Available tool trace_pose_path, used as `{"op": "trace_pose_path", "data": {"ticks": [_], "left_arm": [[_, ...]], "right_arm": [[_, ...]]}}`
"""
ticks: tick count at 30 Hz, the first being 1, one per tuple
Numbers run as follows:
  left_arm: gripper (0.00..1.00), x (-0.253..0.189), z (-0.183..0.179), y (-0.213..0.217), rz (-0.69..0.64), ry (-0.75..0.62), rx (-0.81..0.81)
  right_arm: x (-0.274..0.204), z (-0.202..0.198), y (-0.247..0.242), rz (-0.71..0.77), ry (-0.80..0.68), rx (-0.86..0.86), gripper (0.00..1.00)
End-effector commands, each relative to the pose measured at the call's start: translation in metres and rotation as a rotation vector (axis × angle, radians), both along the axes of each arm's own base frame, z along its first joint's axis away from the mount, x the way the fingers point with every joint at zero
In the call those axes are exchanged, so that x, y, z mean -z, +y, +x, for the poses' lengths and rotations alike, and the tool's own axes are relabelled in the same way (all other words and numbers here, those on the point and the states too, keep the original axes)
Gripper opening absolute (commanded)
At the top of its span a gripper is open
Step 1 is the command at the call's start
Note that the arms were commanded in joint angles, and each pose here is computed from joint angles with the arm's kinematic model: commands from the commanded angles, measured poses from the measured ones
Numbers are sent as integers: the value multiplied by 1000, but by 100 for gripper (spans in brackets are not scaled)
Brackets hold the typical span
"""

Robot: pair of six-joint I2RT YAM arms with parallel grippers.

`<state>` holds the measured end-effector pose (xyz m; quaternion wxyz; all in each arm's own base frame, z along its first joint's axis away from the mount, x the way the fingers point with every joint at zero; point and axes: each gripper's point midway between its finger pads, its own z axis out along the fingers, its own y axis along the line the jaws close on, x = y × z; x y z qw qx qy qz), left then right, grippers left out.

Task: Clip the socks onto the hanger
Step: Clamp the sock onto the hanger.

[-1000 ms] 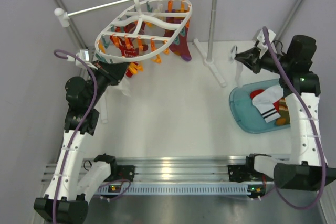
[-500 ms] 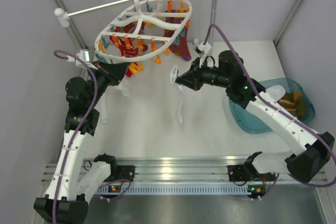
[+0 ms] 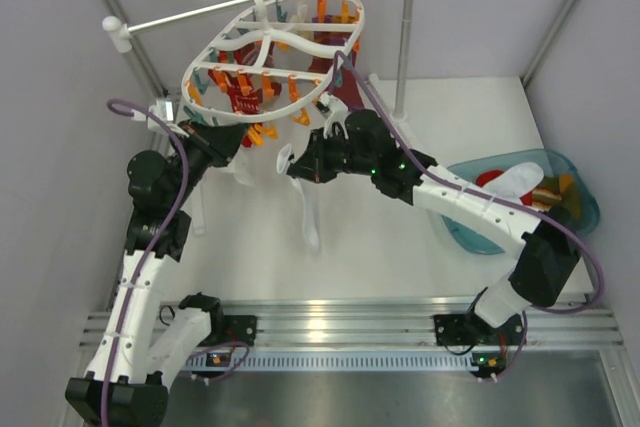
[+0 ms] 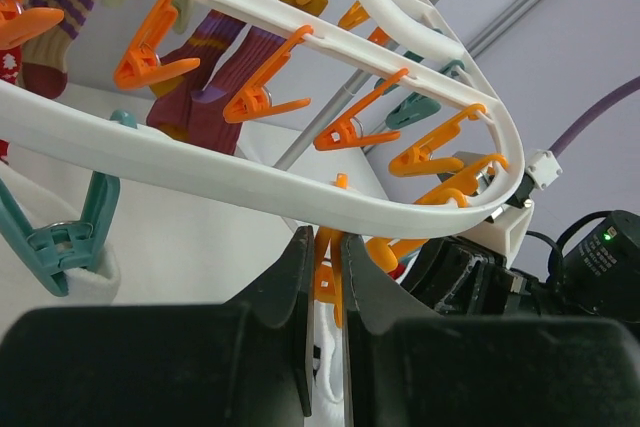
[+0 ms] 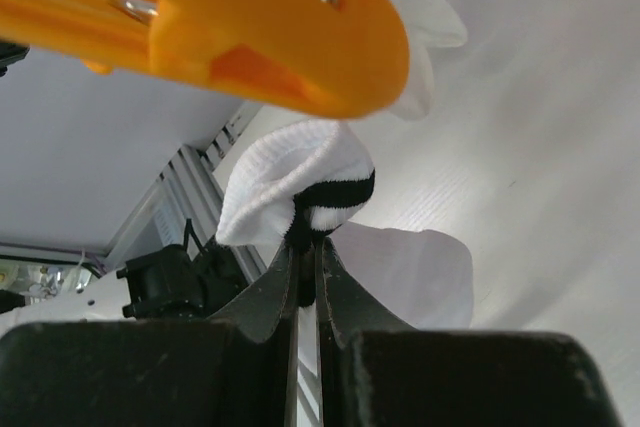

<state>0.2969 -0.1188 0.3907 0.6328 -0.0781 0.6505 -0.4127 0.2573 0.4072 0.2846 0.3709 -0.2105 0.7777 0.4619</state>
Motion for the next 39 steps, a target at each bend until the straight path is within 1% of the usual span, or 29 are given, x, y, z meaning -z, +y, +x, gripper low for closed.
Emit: {"op": "trace_pose_path", "data": {"ticks": [1, 11, 21, 27, 35, 39], "left_arm": [[0, -1, 0, 1, -6, -22, -3], [0, 3, 0, 0, -7, -8, 5], [0, 6, -1, -1, -14, 2, 14], [0, 10, -1, -2, -14, 11, 17], [0, 12, -2, -3, -18, 15, 24], [0, 16, -2, -3, -18, 25, 27]], "right_arm": [[-57, -3, 22, 137, -57, 0, 0], [-80, -8, 36, 191, -94, -35, 0], [-80, -4, 43, 194, -106, -42, 0], [-90, 0, 48, 208, -133, -41, 0], [-87, 4, 52, 207, -128, -41, 0], [-99, 6, 55, 245, -157, -38, 0]]}}
